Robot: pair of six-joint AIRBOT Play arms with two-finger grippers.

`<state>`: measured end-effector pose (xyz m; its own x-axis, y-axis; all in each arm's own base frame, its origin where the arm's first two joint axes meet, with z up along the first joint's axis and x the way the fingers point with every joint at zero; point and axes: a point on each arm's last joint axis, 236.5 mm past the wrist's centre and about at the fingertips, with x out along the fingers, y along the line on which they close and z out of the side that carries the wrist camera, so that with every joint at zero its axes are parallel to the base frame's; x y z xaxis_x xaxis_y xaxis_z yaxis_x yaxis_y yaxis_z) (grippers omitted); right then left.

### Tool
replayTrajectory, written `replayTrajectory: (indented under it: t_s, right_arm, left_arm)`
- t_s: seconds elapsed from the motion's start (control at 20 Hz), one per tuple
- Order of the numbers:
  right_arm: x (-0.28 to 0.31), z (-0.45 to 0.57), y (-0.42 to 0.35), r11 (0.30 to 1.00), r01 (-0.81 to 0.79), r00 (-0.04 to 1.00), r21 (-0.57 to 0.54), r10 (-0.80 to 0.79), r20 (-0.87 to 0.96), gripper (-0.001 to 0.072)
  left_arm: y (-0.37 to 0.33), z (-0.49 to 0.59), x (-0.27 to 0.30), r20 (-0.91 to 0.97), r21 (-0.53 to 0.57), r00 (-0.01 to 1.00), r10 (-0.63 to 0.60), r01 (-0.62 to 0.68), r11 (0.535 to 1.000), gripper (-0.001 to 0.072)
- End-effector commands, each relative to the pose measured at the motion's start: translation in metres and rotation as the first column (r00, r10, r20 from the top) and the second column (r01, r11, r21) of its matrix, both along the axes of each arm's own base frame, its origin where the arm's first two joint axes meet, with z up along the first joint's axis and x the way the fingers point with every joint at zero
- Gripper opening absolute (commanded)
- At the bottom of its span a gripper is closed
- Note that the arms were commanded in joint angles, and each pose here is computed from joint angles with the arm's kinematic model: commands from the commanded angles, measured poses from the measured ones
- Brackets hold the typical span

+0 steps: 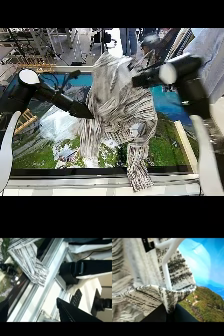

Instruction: Fold the clothes and pants, and hang the long-sleeved shirts on hangers.

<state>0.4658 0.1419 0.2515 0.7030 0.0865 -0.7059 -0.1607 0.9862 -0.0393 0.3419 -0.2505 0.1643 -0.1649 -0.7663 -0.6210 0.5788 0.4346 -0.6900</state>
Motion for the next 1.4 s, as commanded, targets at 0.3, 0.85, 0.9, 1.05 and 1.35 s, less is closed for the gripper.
replayTrajectory:
  t_s: [0.3,0.85,0.9,1.05,1.35]
  right_arm:
    - [-0.128,0.177,-0.248,0.832,0.53,0.742,0.165,-0.549,0.385,0.0029]
    - [-0.323,0.211,-0.526,0.056,0.982,-0.056,0.178,-0.818,0.572,0.0029]
    - [-0.322,0.231,-0.535,0.07,0.971,-0.094,0.228,-0.766,0.636,0.0029]
    - [-0.319,0.267,-0.56,0.12,0.949,-0.15,0.291,-0.64,0.753,0.0029]
    - [-0.348,0.243,-0.624,0.051,0.92,-0.274,0.388,-0.625,0.731,0.0029]
  left_arm:
    - [0.005,-0.005,-0.025,-0.065,0.106,0.998,-0.015,0.022,0.994,0.0497]
    - [0.009,-0.005,-0.035,-0.088,0.119,0.995,-0.056,0.066,0.991,0.041]
    - [0.009,-0.005,-0.035,-0.096,0.121,0.994,-0.048,0.059,0.991,0.041]
    - [0.009,-0.005,-0.035,-0.122,0.13,0.992,-0.02,0.036,0.991,0.041]
    - [0.008,-0.005,-0.036,-0.18,0.152,0.983,0.041,-0.014,0.988,0.041]
